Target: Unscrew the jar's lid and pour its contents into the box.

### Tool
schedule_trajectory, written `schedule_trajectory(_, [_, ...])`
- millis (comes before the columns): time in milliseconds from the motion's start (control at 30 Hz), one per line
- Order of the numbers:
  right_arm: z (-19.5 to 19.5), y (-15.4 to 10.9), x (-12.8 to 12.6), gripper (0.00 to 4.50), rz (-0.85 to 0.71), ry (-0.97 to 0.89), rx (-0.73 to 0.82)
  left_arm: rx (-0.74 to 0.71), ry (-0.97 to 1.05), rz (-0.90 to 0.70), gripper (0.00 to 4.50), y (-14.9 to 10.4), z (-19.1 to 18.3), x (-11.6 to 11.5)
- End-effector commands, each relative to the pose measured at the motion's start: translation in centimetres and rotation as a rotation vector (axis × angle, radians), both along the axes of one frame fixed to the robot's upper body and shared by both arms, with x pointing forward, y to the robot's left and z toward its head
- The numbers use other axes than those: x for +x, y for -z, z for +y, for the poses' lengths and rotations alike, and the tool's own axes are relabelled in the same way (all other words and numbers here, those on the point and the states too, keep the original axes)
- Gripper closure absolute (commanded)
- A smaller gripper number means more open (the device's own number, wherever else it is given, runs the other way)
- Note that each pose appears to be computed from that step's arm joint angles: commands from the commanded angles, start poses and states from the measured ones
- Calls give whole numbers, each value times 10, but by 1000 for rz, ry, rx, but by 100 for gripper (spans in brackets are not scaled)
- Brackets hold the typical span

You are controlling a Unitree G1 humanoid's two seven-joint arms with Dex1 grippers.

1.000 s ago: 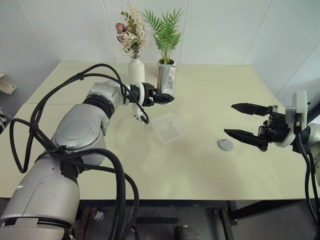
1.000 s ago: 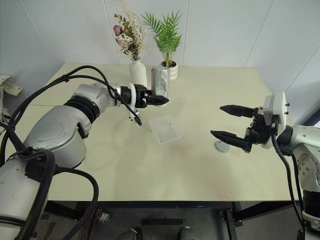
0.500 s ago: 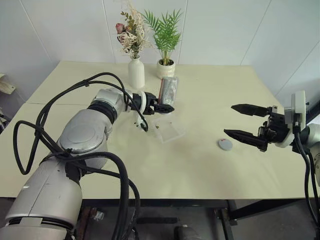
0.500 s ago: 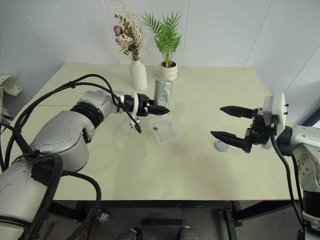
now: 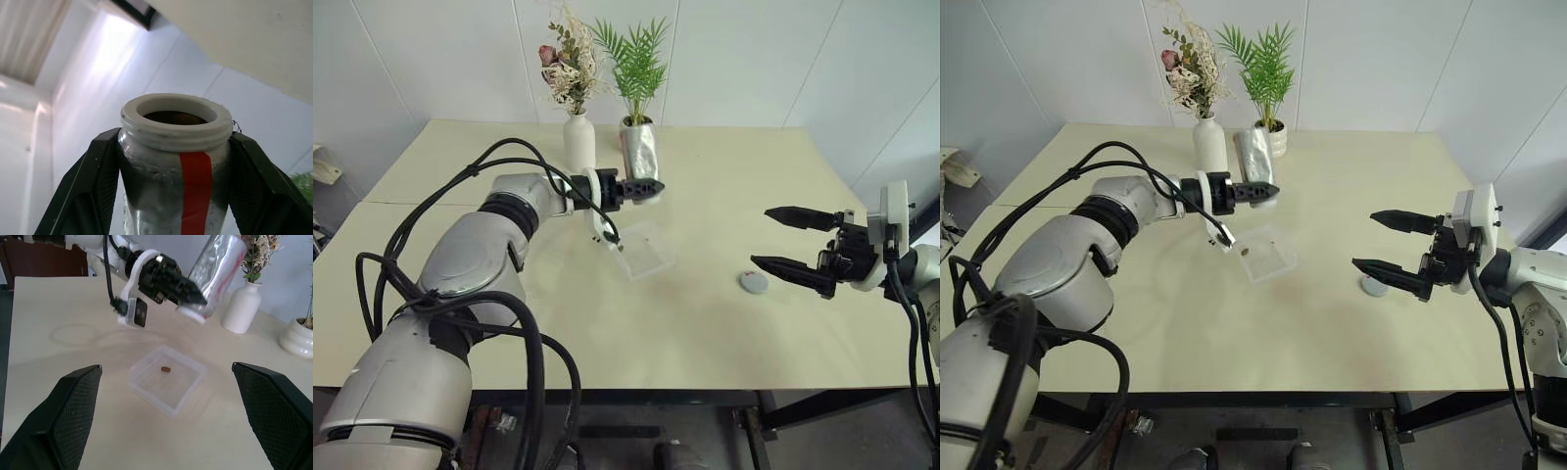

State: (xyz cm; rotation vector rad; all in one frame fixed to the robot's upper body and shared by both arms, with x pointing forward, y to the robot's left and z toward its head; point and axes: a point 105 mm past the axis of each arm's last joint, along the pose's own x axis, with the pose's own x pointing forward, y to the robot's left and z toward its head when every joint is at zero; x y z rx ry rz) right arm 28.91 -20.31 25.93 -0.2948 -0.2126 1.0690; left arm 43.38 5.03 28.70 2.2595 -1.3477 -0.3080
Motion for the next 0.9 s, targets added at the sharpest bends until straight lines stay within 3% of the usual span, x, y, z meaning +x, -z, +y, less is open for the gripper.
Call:
schedule_trajectory(33, [-4, -14, -7, 0, -57, 11, -22, -383, -48, 259, 189, -22, 11, 2])
schedule_trajectory(233, [-4, -17, -7, 0, -59, 10, -26, -947, -55, 703, 189, -31, 40, 13])
schedule_trajectory(400, [-1, -18, -9, 0, -58, -14, -23, -1405, 134, 1133, 189, -23, 71, 19])
schedule_trajectory(667, [1, -21, -19, 0, -51, -105, 30, -1834, 409, 1449, 189, 6, 120, 22])
schedule_trajectory(900, [3, -14, -23, 0, -8, -171, 1, -1928, 403, 1539, 189, 45, 140, 17])
